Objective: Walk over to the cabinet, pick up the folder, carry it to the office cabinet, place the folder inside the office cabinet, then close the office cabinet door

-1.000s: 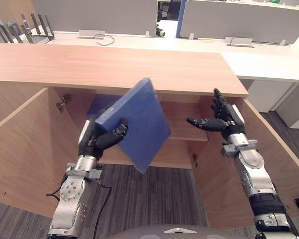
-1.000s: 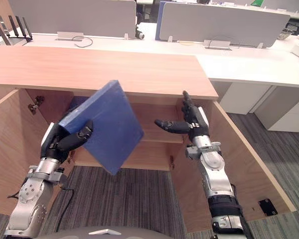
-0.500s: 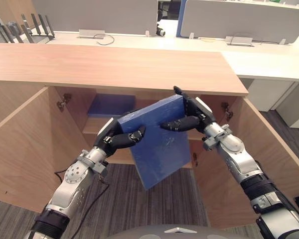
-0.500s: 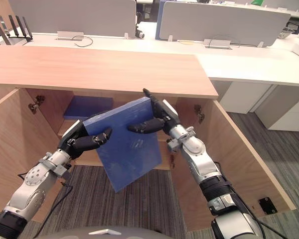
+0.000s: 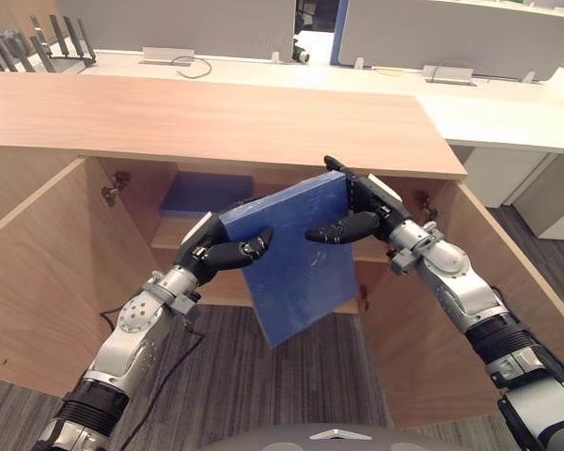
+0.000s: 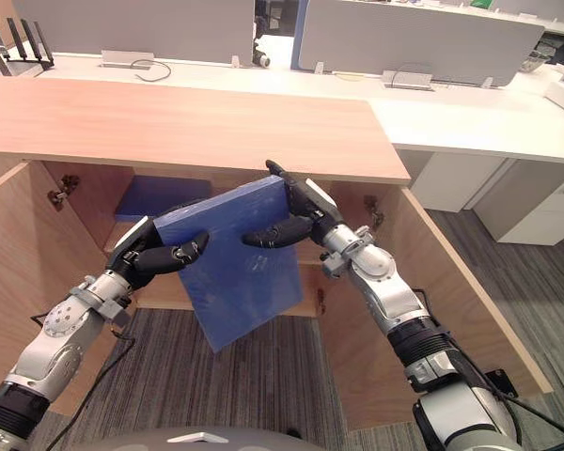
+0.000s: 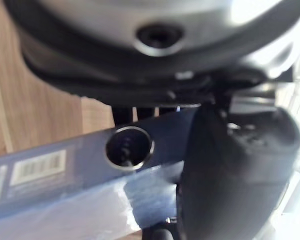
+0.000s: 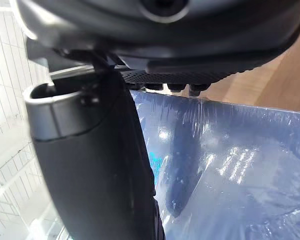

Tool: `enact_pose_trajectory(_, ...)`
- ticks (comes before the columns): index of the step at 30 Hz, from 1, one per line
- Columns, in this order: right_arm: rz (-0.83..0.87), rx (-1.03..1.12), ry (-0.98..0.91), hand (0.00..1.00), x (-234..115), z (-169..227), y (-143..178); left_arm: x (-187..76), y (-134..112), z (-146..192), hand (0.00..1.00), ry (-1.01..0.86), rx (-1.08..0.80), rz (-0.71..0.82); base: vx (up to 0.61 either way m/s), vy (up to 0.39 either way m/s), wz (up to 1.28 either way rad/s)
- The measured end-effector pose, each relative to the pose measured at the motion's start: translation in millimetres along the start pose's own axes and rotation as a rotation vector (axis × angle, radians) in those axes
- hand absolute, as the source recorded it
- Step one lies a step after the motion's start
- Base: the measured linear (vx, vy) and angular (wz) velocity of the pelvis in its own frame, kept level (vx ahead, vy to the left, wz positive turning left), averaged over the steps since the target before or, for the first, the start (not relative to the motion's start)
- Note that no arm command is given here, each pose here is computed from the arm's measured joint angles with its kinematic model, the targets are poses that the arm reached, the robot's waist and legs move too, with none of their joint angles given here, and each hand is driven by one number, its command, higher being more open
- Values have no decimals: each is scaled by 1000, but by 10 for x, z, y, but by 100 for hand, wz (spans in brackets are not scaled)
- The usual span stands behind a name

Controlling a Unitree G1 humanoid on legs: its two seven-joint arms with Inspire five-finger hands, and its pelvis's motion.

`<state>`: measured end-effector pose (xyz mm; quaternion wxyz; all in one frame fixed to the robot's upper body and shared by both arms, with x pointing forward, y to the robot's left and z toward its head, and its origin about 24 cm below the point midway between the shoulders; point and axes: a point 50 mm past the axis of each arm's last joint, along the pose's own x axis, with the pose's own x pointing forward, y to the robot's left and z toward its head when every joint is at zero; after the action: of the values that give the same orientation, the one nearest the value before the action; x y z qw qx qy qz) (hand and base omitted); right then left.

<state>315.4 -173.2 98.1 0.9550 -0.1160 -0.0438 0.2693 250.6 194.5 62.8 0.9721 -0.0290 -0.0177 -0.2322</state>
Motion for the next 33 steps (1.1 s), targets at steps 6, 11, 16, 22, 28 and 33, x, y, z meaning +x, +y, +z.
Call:
enact_pose_trajectory(6, 14, 22, 42, 100, -7, -118, 7, 41, 56, 105, 0, -51, -22, 10, -23, -8, -3)
enact_pose_trajectory(11, 25, 108, 67, 100, 60, -273, 160, 127, 82, 322, 0, -165, -78, 6, 0, 0, 0)
enact_pose_trajectory(16, 16, 203, 50, 100, 117, -311, 241, 161, 56, 460, 0, -228, -91, -28, -8, -4, 1)
enact_pose_trajectory(22, -12, 333, 30, 100, 162, -370, 314, 164, 39, 525, 0, -272, -106, -27, 0, 0, 0)
enact_pose_trajectory(28, -15, 416, -4, 0, 198, -362, 370, 176, 22, 535, 0, -295, -127, -21, 0, 0, 3)
enact_pose_trajectory(33, 1, 516, -38, 0, 198, -351, 385, 175, 24, 555, 0, -333, -167, -8, -4, -2, 3)
